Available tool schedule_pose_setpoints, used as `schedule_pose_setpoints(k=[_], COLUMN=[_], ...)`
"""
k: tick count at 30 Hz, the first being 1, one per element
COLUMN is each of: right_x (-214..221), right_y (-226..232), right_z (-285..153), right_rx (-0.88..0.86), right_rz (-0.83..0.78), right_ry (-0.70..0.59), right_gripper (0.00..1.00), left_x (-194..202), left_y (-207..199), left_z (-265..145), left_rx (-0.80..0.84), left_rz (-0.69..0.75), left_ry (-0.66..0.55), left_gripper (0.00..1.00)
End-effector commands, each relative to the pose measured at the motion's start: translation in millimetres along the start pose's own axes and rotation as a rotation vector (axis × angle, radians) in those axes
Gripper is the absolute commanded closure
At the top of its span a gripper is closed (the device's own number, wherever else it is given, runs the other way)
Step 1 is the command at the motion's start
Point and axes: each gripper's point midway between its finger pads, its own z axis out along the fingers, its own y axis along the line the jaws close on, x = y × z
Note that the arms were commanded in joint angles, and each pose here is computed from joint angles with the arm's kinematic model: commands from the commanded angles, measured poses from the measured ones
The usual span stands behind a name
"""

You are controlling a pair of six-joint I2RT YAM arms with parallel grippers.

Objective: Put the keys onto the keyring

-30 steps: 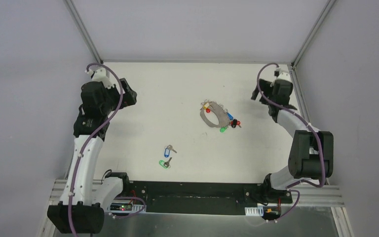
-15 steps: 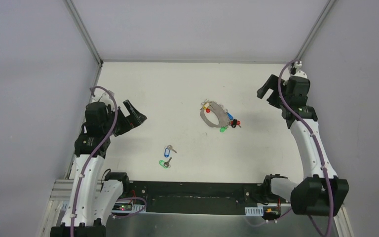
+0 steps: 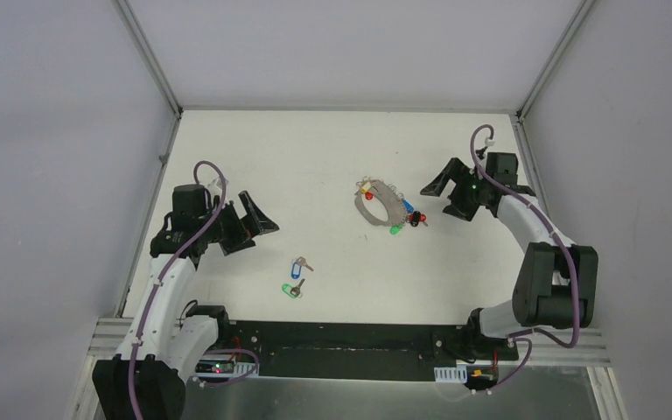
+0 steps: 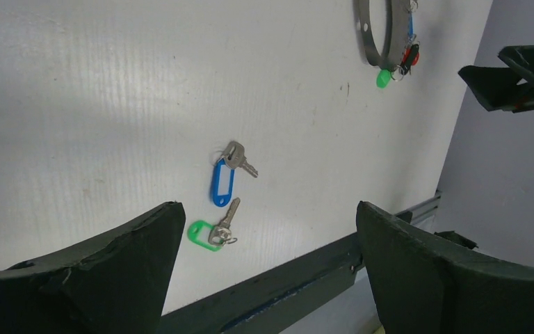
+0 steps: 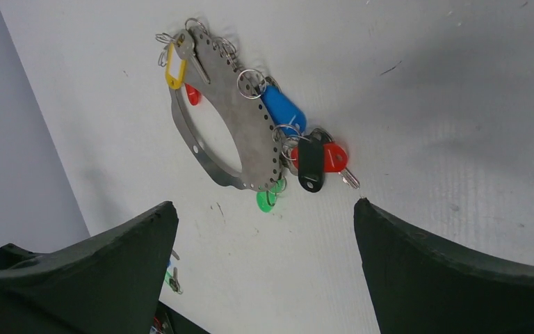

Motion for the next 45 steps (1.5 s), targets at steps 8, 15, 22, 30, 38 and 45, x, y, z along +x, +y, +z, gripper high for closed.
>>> schedule_pose_setpoints(k=[8, 15, 22, 30, 38, 45], right_x=[33, 65, 95, 137, 190, 208], right_y=[70, 91, 82, 71, 81, 116], right_z=[52, 106, 121, 106, 73, 21], right_rx=[0.063, 0.221, 0.293, 0.216, 0.017, -0.140], right_rz=[-0.406, -0.654, -0.706, -0.711, -0.608, -0.593], right_ry=[0.130, 0.257, 0.345, 0.460, 0.588, 0.574], right_gripper=[0.01, 0.03, 0.02, 0.01, 0.01, 0.00], left_x=[5, 16, 26, 30, 47, 58], left_y=[-44, -47, -47, -53, -68, -71], left_z=[2, 4, 1, 3, 16, 23], left_rx=[0.224, 0.239, 0.251, 0.275, 0.274, 0.259], left_rz=[-0.032, -0.066, -0.088, -0.104, -0.076, -0.067], left_ry=[0.026, 0.047, 0.044, 0.043, 0.094, 0.124], left_gripper=[0.02, 0.02, 0.02, 0.02, 0.02, 0.03])
